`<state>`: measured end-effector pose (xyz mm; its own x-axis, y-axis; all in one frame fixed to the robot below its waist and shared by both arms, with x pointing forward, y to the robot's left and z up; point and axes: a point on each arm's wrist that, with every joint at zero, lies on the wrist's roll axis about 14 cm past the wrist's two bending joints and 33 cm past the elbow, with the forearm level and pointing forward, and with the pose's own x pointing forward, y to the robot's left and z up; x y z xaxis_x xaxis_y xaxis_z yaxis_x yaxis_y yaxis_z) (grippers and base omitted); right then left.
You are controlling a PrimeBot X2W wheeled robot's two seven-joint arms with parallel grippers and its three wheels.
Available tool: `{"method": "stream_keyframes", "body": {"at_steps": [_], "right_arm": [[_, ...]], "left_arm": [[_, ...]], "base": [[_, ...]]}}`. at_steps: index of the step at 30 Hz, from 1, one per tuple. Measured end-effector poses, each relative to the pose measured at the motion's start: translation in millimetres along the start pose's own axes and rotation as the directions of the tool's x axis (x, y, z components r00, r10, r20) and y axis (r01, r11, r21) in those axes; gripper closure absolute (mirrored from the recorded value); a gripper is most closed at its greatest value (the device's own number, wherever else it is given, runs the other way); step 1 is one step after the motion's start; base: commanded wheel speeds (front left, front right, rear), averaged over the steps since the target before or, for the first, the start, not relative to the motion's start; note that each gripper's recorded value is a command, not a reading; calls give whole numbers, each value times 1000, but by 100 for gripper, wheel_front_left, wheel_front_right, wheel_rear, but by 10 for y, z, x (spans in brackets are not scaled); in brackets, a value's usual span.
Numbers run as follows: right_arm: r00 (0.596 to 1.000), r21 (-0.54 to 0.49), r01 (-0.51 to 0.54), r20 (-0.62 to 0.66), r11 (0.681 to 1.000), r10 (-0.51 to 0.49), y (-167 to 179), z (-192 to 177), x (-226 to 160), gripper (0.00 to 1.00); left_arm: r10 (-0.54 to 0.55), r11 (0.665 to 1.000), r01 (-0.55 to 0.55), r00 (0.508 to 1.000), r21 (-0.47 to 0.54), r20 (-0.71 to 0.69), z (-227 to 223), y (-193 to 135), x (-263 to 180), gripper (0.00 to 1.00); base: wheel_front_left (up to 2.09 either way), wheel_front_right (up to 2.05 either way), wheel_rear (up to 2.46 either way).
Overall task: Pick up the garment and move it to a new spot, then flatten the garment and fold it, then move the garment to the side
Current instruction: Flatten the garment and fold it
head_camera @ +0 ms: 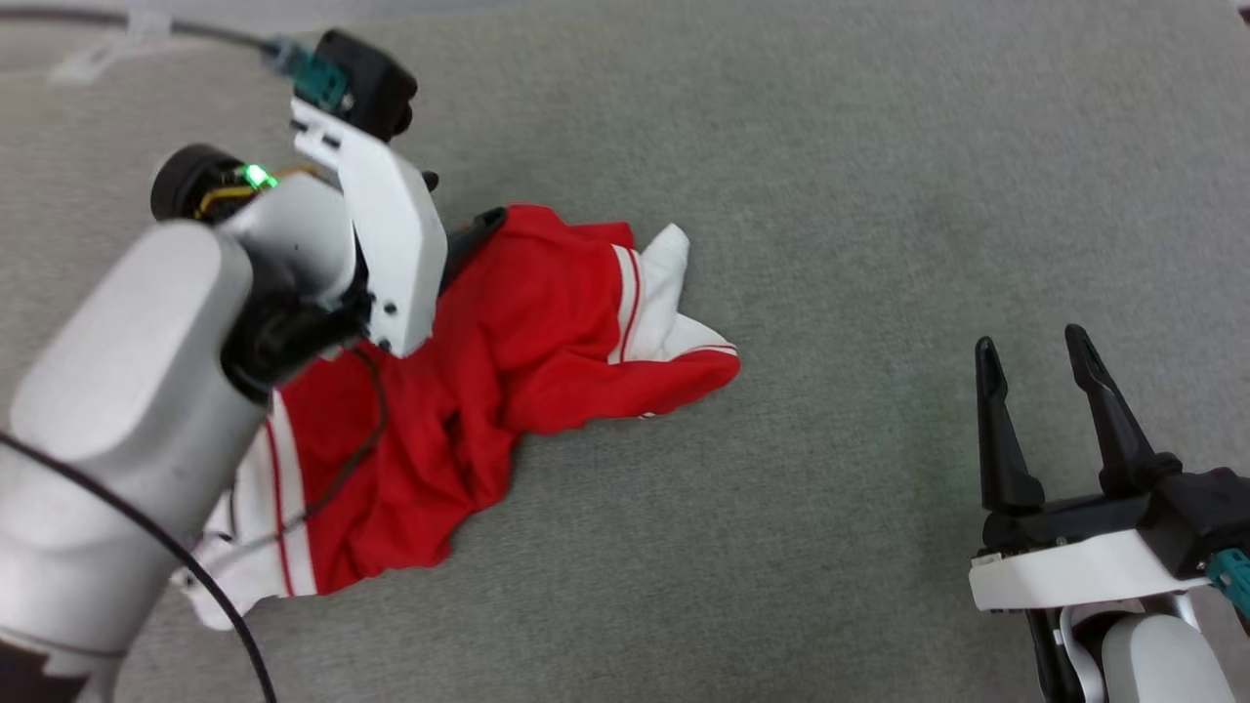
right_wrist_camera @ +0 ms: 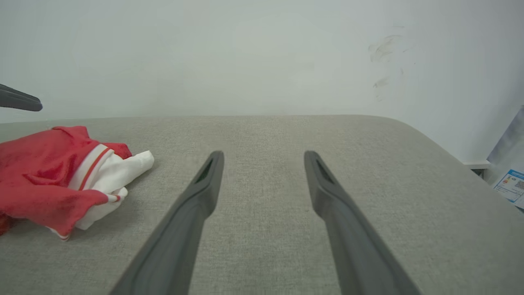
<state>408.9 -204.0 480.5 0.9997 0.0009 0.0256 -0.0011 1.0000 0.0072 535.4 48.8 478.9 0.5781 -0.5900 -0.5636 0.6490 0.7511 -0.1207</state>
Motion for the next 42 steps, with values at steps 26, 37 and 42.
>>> {"method": "stream_keyframes", "body": {"at_steps": [26,37,42], "right_arm": [[997,1,61,-50,998,-61,-206,-162,-5,0],[1000,-14,3,5,1000,-3,-14,48,-57,0],[999,-21,-29,32,999,29,93,147,-87,0]], "left_arm": [[-70,997,71,962,-7,-262,-386,28,531,100],[-29,985,-14,971,175,238,679,-115,-152,100],[-59,946,-82,908,314,414,968,-404,-541,100]], "base": [[0,0,0],[0,0,0],[0,0,0]]}}
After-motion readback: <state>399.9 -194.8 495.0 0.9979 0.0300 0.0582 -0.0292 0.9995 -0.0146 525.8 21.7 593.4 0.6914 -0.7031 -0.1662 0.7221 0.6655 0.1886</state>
